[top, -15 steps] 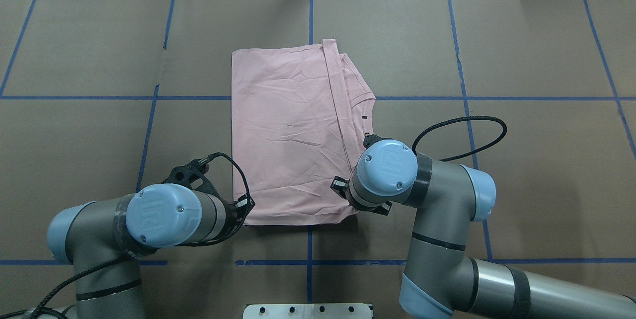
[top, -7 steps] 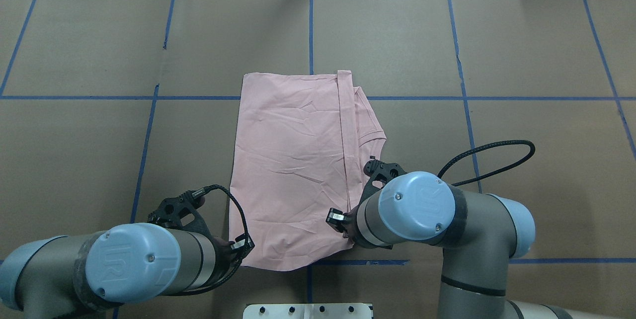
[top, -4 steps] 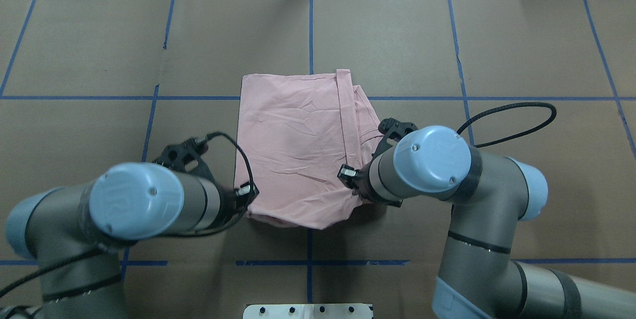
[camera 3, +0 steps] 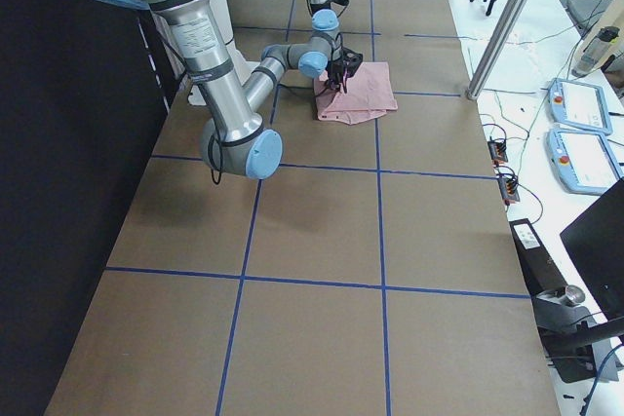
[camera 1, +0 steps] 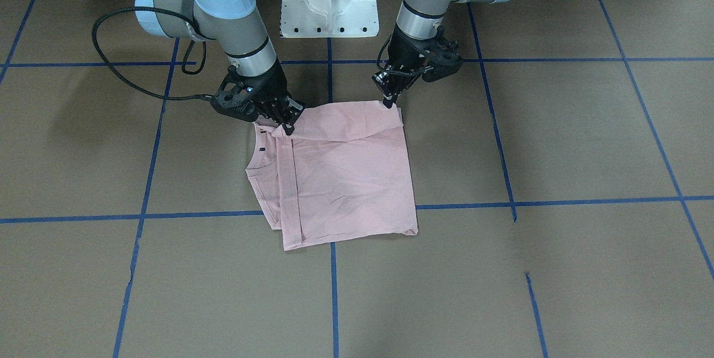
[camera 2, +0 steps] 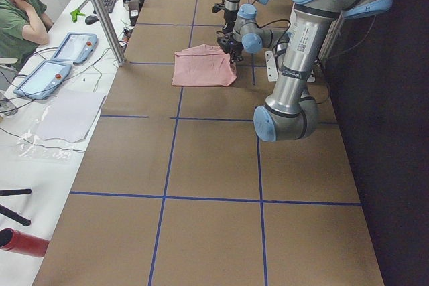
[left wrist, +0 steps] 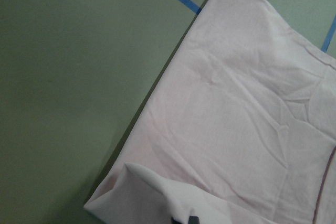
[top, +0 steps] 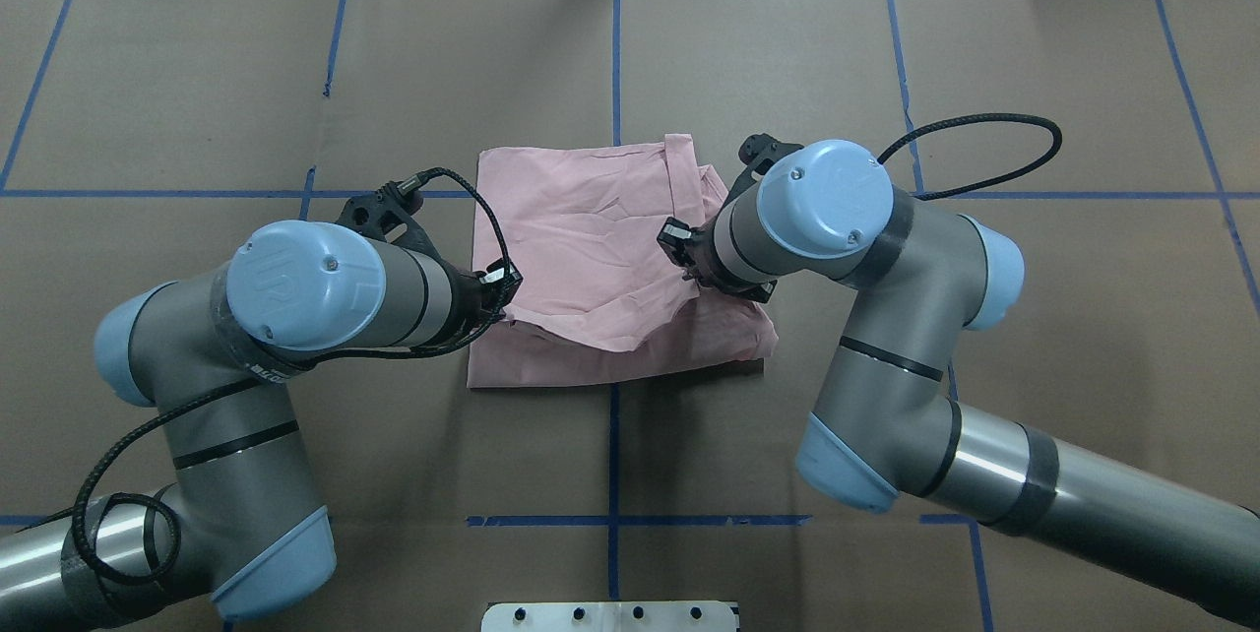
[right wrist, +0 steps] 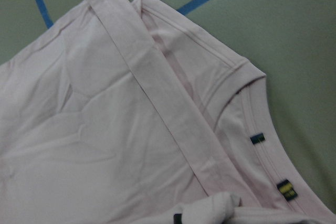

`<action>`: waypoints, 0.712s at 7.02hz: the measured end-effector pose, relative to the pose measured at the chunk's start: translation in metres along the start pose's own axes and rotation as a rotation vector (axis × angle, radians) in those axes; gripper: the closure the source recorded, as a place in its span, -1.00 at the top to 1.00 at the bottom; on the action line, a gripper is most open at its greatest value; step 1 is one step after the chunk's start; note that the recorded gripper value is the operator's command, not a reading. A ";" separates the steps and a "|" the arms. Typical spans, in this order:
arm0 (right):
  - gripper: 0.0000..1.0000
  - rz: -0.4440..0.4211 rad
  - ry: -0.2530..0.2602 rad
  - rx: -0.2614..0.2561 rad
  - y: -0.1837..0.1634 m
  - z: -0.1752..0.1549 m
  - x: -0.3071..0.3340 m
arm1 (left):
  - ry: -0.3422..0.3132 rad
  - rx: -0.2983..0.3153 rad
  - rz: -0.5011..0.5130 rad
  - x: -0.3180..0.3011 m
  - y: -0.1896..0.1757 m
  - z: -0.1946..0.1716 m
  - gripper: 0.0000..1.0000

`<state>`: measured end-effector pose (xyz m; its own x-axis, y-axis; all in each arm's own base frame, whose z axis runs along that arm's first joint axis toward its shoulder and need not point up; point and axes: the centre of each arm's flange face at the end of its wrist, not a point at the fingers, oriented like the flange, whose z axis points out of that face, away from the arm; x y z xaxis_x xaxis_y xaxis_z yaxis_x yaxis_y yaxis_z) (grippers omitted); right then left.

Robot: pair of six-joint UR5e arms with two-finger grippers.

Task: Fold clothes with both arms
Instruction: 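Lift the near edge with both grippers and fold it toward the far edge, then lay the edge down on the far side and open both grippers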

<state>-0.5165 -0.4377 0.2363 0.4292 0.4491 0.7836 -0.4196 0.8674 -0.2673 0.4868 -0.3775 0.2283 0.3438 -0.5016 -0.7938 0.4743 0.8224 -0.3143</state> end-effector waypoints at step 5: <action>1.00 0.071 -0.023 0.096 -0.102 0.043 -0.067 | 0.069 0.131 -0.079 0.054 -0.137 0.053 1.00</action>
<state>-0.5366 -0.5649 0.2352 0.3775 0.5026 0.7777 -0.5237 0.8086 -0.2684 0.4833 -0.5318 0.2562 0.2469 -0.5401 -0.8046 0.6011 0.7366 -0.3100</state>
